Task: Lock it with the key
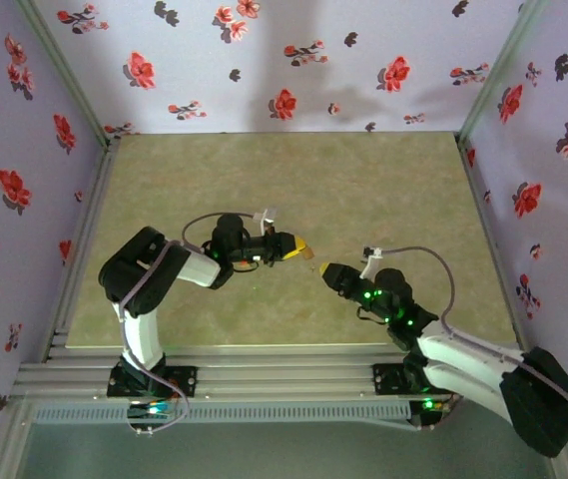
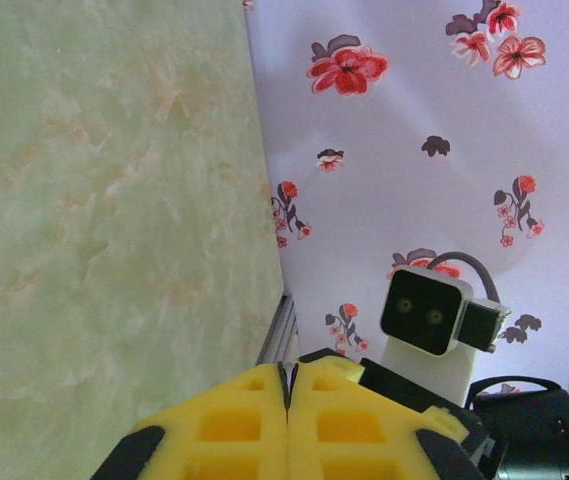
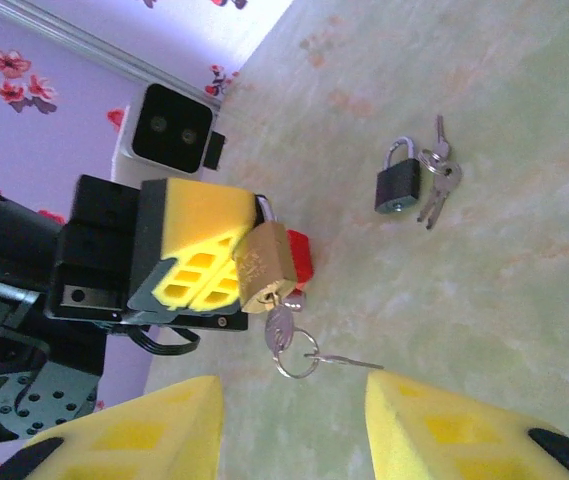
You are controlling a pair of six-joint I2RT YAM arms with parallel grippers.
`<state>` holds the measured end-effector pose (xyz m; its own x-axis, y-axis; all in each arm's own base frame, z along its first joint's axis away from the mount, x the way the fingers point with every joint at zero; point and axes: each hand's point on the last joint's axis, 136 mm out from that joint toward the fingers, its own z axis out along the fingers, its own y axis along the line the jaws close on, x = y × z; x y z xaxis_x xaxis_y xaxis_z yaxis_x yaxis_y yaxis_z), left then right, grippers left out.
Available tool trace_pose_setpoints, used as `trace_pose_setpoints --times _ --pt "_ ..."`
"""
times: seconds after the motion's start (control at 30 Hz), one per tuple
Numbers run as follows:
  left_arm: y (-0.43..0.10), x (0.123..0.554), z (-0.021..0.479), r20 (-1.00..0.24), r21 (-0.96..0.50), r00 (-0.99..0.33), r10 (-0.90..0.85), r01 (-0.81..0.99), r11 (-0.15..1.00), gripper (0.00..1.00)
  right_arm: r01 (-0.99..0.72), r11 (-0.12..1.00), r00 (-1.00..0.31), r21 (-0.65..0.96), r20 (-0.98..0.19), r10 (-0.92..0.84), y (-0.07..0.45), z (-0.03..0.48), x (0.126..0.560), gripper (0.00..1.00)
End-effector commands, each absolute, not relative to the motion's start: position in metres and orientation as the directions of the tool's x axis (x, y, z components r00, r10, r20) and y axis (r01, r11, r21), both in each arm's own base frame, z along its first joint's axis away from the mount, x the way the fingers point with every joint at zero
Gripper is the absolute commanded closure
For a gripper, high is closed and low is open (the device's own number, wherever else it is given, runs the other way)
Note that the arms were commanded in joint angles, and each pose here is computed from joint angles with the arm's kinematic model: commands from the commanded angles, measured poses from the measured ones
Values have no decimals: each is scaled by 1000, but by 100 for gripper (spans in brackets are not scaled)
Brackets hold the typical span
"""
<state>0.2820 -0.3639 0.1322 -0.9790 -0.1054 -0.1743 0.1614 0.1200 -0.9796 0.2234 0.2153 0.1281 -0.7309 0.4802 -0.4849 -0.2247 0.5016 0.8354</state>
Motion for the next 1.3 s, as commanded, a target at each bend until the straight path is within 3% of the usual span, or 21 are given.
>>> trace_pose_setpoints --times 0.0,1.0,1.27 --pt "-366 285 147 -207 -977 -973 -107 200 69 100 -274 454 -701 848 -499 510 226 153 234 61" --pt "-367 281 155 -224 -974 -971 -88 220 47 100 -280 458 -720 843 -501 481 250 141 253 80" --pt "-367 280 155 -226 -974 -970 -88 222 47 100 -276 451 -723 848 -493 484 251 139 253 81"
